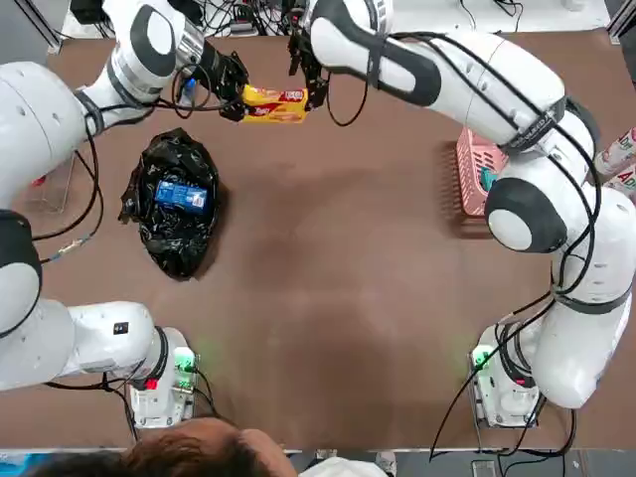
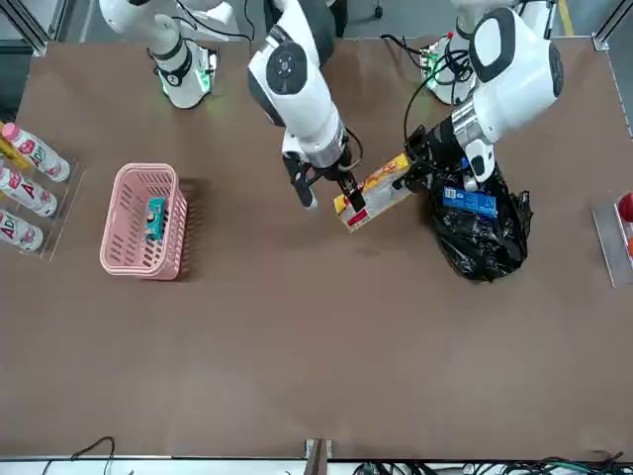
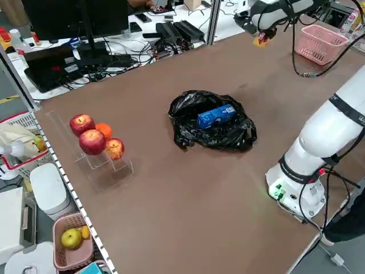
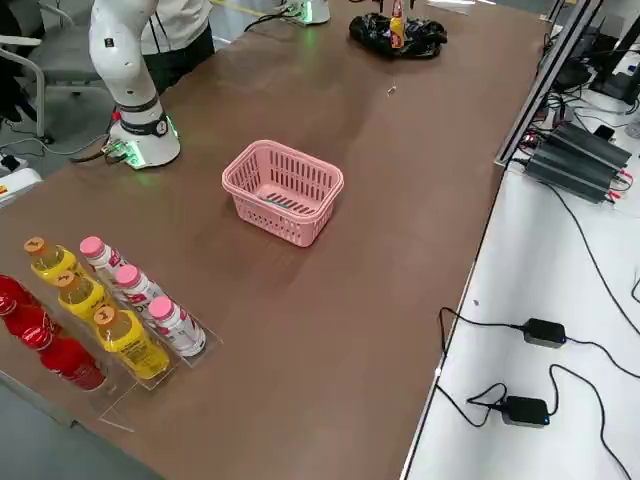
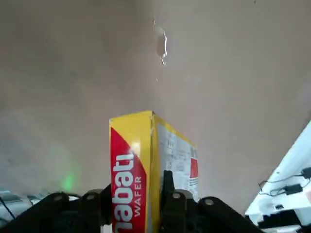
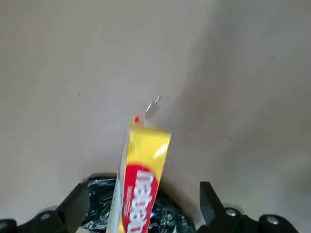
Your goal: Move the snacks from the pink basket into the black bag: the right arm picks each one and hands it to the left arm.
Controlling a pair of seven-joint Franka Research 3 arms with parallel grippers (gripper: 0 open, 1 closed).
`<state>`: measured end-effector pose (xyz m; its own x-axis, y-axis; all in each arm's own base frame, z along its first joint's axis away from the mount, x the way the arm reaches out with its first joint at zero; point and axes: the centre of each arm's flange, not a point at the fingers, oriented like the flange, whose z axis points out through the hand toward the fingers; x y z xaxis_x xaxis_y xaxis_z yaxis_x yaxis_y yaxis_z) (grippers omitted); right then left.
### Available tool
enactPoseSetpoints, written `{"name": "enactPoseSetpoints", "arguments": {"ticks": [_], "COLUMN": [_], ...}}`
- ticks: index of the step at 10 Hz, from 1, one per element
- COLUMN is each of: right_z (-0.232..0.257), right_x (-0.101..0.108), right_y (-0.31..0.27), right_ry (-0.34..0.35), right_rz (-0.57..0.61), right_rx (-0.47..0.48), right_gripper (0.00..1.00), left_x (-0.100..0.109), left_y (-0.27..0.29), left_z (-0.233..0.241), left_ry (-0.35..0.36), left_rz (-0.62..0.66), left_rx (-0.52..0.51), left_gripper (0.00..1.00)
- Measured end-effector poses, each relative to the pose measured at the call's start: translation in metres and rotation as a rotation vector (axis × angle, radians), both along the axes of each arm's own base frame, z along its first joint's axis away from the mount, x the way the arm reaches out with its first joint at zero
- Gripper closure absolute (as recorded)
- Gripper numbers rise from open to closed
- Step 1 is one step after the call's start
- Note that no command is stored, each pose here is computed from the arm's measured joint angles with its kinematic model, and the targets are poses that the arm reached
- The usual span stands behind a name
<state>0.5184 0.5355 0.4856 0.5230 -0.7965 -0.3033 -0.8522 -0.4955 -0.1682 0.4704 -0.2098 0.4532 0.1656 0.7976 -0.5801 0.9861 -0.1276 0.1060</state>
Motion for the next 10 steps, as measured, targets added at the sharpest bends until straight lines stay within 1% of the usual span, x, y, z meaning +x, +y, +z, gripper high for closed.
{"name": "enactPoseSetpoints", "arguments": {"ticks": [1,2,3,4,5,6,7,9,10], "right_z": [0.007,0.015,0.027,0.034,0.038,0.04,0.041,0.045,0.047], "right_x": [0.012,0.024,0.032,0.034,0.034,0.034,0.038,0.054,0.062], "right_y": [-0.016,-0.034,-0.051,-0.065,-0.071,-0.076,-0.085,-0.111,-0.124], "right_ry": [-0.004,-0.022,-0.062,-0.101,-0.136,-0.157,-0.165,-0.179,-0.187], "right_rz": [0.056,0.123,0.208,0.303,0.392,0.47,0.53,0.605,0.625], "right_rx": [-0.017,-0.024,-0.048,-0.11,-0.165,-0.194,-0.209,-0.216,-0.217], "right_gripper": [0.0,0.0,0.0,0.0,0.0,0.0,0.0,0.0,0.0], "left_x": [0.004,0.011,0.02,0.027,0.029,0.028,0.026,0.018,0.011], "left_y": [0.01,0.03,0.061,0.093,0.126,0.161,0.195,0.244,0.274], "left_z": [0.003,0.009,0.016,0.021,0.024,0.024,0.022,0.013,0.004], "left_ry": [0.001,-0.002,0.003,0.014,0.025,0.034,0.029,-0.001,-0.019], "left_rz": [-0.026,-0.039,-0.045,-0.052,-0.083,-0.135,-0.176,-0.292,-0.358], "left_rx": [0.042,0.097,0.164,0.226,0.259,0.256,0.24,0.196,0.154], "left_gripper": [0.67,0.67,0.67,0.67,0.67,0.67,0.67,0.67,0.67]}}
